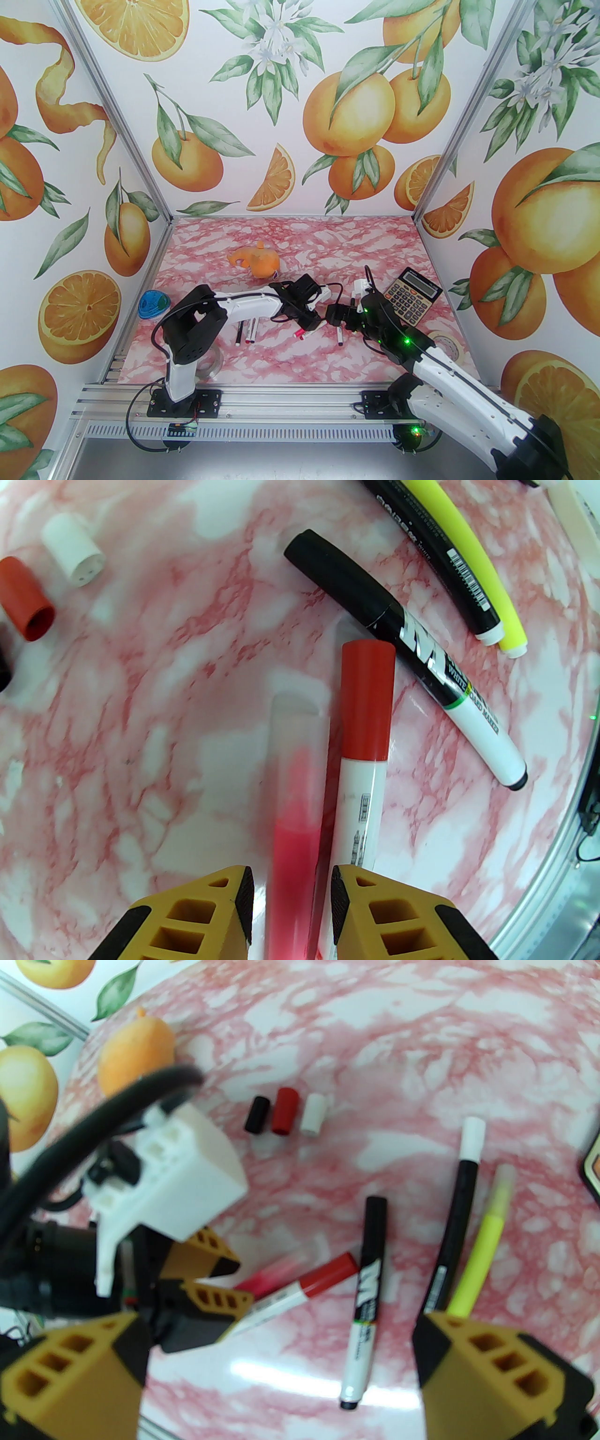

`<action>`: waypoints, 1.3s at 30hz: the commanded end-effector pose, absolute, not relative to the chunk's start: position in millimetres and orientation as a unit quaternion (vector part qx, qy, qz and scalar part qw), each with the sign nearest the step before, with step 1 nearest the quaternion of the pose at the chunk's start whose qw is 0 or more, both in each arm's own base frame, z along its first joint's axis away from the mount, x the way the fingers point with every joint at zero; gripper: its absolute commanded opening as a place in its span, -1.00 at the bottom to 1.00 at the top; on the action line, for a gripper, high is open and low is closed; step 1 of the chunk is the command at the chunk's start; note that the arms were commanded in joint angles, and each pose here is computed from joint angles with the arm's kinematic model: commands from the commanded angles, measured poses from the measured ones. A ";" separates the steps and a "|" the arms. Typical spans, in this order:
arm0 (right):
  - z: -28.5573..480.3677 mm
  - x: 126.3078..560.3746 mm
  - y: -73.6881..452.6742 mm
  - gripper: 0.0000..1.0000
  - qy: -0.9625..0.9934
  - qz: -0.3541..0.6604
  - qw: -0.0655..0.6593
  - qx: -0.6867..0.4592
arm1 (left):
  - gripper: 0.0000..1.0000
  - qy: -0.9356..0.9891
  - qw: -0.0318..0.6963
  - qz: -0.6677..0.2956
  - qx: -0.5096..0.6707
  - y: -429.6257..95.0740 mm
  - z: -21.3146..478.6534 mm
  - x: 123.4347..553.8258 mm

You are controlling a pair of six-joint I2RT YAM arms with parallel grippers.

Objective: Open the pen caps

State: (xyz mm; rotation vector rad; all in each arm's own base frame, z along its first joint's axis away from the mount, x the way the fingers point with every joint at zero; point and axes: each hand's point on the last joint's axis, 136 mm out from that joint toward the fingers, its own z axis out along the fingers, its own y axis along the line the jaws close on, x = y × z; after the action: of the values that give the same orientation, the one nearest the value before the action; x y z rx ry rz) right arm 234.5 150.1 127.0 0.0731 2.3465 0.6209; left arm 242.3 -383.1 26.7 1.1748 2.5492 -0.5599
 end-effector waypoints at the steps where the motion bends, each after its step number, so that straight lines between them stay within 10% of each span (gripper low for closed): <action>1: 125.3 234.9 151.9 0.96 0.905 0.241 0.349 0.026 | -0.32 0.876 0.118 -0.191 0.427 -386.9 20.3 235.2; 39: 122.8 236.6 155.5 0.96 0.905 0.248 0.345 0.030 | -0.44 0.903 0.047 0.125 0.409 -287.6 -23.8 237.0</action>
State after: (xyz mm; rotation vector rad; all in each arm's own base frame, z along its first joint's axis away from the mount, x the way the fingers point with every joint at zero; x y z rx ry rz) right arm 233.6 149.1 115.3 0.0848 2.3812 0.6021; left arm 247.1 -338.2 12.7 1.1750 2.6776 0.0208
